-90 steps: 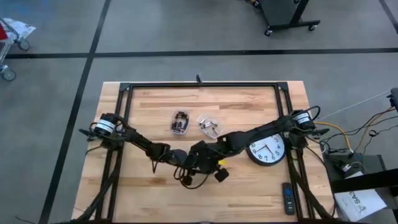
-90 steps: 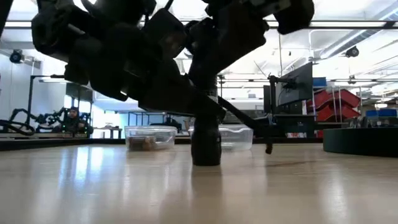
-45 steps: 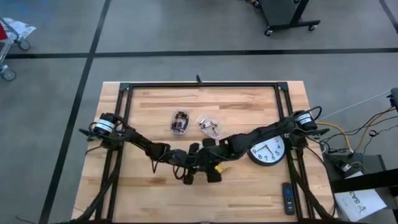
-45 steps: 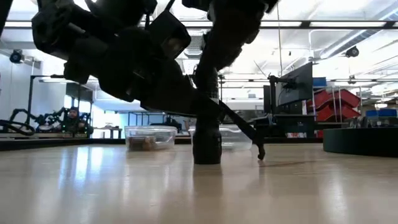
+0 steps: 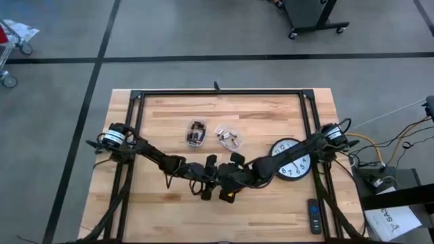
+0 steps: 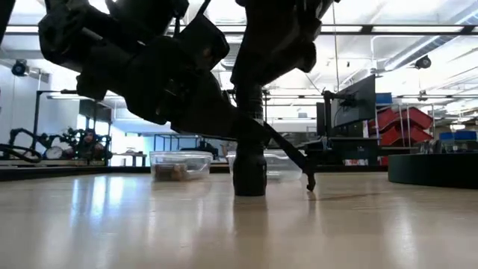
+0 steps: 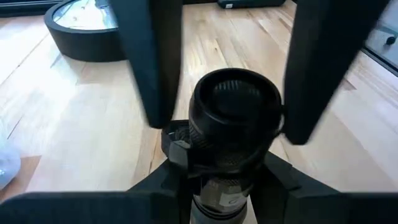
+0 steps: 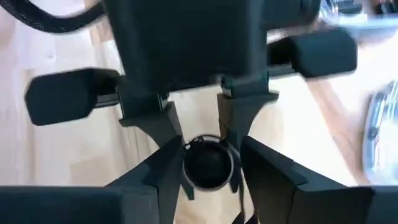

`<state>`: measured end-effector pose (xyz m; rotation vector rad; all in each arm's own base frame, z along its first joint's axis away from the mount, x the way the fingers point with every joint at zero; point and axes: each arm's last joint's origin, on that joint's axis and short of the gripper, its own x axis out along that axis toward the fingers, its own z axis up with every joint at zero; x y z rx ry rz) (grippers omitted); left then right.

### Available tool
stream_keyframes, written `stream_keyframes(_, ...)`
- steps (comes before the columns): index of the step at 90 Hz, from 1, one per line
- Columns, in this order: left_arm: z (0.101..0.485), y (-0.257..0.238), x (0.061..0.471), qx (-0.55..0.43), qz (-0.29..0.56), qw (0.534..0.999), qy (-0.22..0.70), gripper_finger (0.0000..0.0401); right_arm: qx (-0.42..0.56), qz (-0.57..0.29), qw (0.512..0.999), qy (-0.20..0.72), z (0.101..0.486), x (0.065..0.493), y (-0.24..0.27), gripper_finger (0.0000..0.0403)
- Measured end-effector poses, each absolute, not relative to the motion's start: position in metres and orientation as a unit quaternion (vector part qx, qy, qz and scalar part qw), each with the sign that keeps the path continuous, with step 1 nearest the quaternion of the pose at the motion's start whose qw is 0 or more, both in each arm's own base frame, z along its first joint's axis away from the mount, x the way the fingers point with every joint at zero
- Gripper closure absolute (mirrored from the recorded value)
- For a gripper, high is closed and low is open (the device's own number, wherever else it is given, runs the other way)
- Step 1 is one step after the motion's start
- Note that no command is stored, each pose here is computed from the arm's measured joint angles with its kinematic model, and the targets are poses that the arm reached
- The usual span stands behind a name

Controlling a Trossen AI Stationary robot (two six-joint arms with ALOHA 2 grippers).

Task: Insert battery
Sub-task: Open the black flashlight cover

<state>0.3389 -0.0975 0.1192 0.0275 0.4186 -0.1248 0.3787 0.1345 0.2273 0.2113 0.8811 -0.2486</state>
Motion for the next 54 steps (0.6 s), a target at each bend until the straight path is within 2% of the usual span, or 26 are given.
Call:
stream_keyframes(22, 0.1192, -0.0976, 0.3389, 0.013, -0.062, 0.976, 0.207, 0.0306, 0.095, -0.130, 0.894, 0.417, 0.2266, 0.3764, 0.1395, 0.0291)
stream_keyframes(54, 0.1191, -0.0975, 0.3388, 0.013, -0.060, 0.976, 0.207, 0.0305, 0.102, -0.142, 0.892, 0.416, 0.2229, 0.3751, 0.1385, 0.0255)
